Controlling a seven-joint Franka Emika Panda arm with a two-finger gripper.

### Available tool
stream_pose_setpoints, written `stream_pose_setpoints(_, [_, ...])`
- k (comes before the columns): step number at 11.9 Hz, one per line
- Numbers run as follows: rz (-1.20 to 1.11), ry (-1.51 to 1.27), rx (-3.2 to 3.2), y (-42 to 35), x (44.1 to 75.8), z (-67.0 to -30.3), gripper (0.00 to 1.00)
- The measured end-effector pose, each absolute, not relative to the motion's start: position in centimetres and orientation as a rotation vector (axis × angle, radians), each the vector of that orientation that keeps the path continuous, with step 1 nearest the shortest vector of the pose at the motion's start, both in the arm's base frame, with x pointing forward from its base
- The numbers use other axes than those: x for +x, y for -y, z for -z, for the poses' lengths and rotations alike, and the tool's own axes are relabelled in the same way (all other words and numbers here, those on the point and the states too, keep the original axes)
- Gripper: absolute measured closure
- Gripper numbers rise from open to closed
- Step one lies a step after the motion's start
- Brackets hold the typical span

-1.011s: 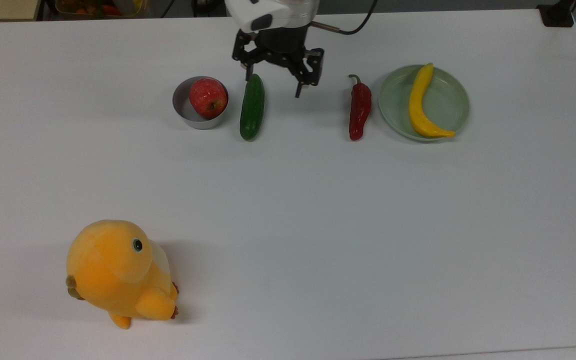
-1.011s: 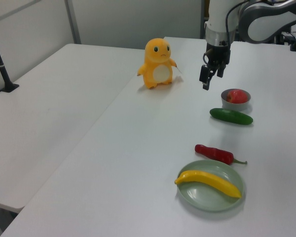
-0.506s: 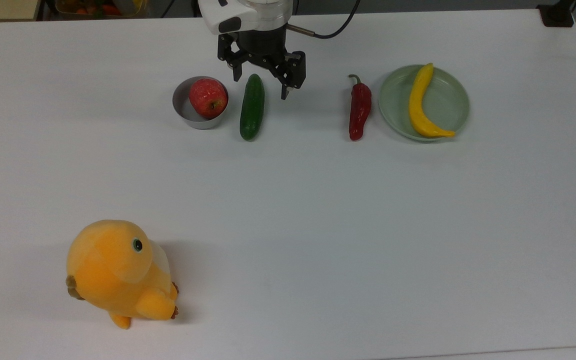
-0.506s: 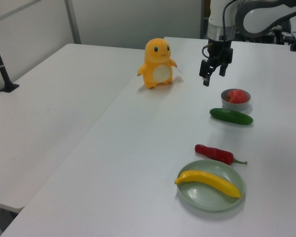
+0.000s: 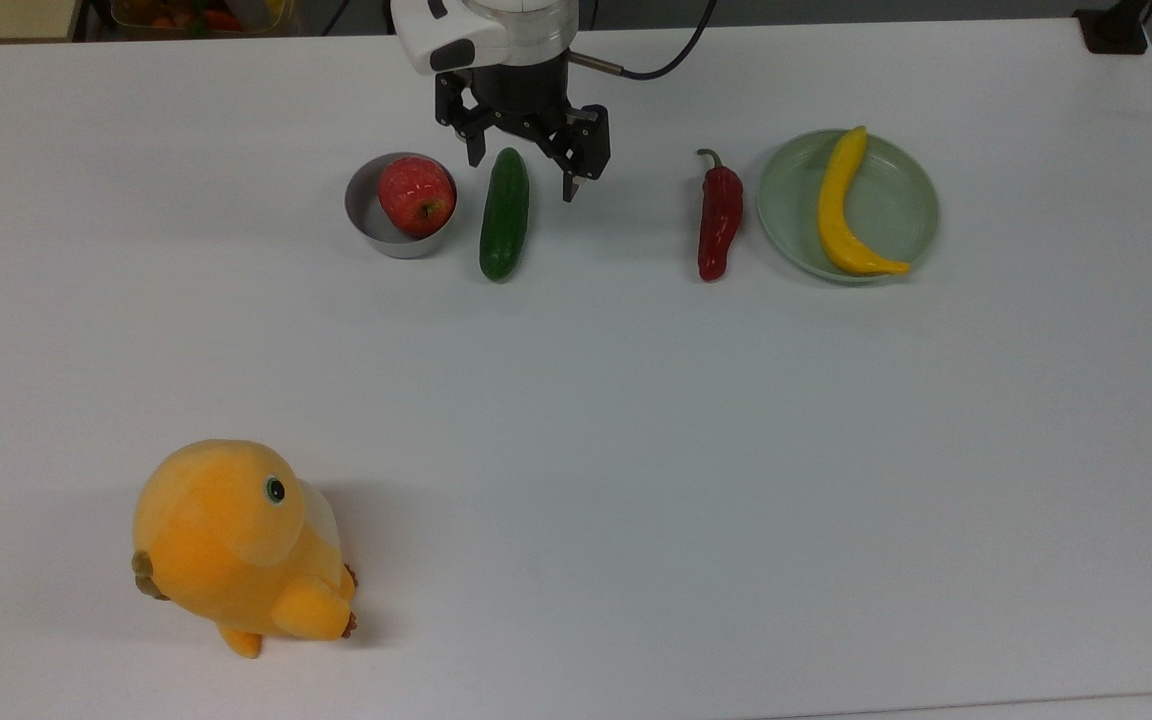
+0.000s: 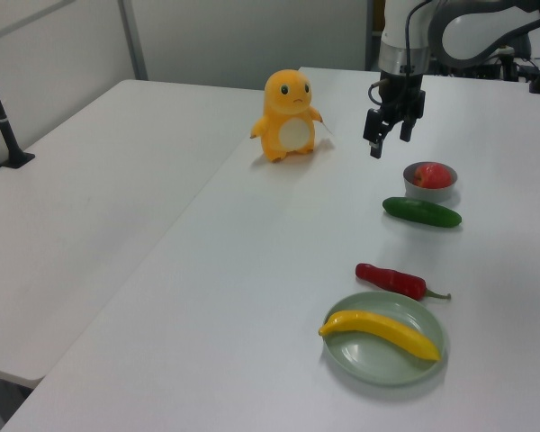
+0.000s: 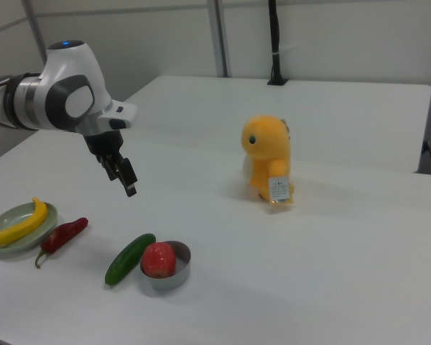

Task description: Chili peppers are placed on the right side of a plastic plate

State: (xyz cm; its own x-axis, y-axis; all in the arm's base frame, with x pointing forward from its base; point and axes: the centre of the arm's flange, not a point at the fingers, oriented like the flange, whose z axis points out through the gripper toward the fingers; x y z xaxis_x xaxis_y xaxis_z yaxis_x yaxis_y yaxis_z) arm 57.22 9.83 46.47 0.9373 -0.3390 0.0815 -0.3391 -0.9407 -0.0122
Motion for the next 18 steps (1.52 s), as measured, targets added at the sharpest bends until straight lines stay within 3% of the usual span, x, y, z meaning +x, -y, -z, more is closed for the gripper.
stream_pose_setpoints(5, [-0.108,0.464,3.107,-10.0,57.0,-45.9,0.00])
stream_pose_setpoints(9, [-0.047,0.069,3.129,-9.8,56.5,-45.3,0.00])
stream_pose_setpoints(13, [-0.030,-0.120,3.124,-9.7,56.4,-45.4,0.00])
stream_pose_setpoints(18, [0.008,-0.184,3.118,-9.7,56.0,-45.5,0.00])
